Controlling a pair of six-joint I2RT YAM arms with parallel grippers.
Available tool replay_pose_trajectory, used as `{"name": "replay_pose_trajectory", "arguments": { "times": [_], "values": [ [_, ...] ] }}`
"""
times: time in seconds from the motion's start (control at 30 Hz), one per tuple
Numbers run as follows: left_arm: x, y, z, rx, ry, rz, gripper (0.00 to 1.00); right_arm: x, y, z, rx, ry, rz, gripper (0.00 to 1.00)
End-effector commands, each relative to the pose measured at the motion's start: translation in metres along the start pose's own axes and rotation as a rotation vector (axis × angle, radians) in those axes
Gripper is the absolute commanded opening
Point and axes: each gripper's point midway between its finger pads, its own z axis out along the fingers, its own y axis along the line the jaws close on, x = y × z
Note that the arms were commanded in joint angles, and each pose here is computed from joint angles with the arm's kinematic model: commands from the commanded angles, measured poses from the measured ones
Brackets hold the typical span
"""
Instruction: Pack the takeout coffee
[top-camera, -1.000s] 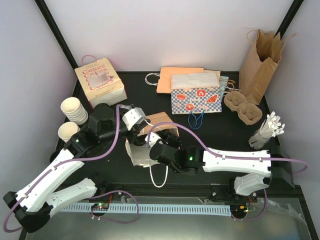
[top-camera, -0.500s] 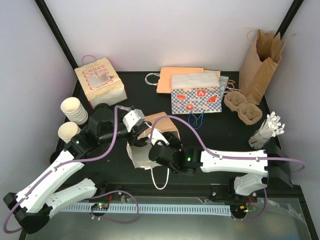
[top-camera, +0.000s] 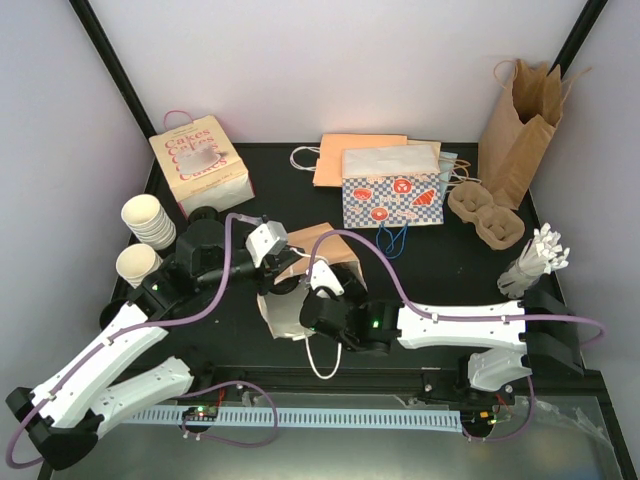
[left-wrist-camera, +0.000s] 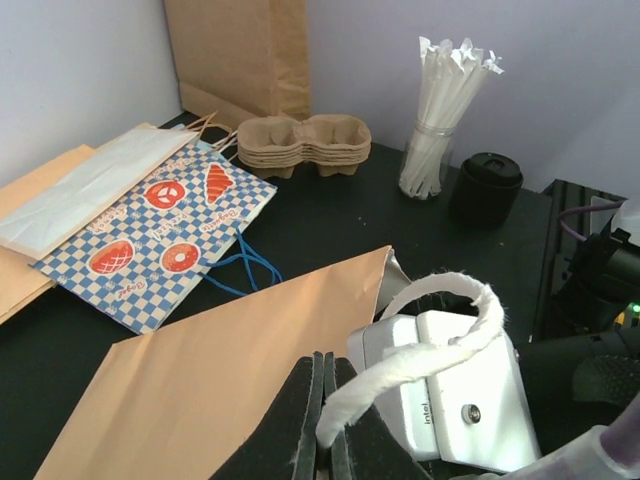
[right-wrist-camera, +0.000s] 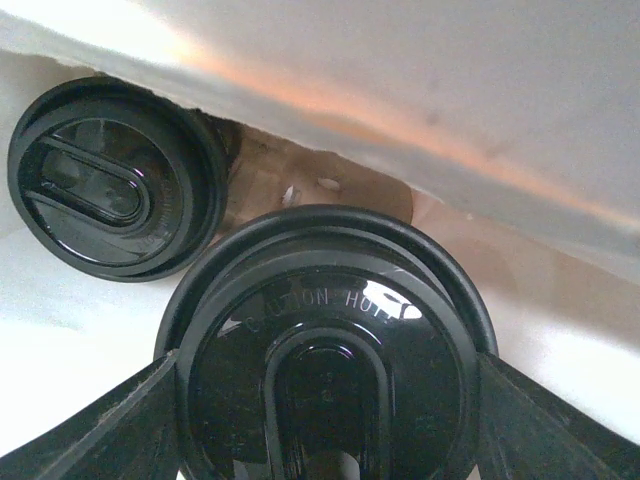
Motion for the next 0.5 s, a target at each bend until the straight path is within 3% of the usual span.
{"name": "replay_pose_trajectory", "arguments": {
  "times": [0.0, 0.47],
  "values": [
    [-0.014, -0.009, -0.002, 0.046, -0.059, -0.013, 0.02, -0.013, -0.007, 0.0, 0.046, -0.084, 0.087, 0.44],
    [-0.036, -0.01, -0.005, 0.054, -0.146, -0.043, 0.02, -0.005, 0.003, 0.005, 0.025, -0.099, 0.082, 0.42]
  ]
}}
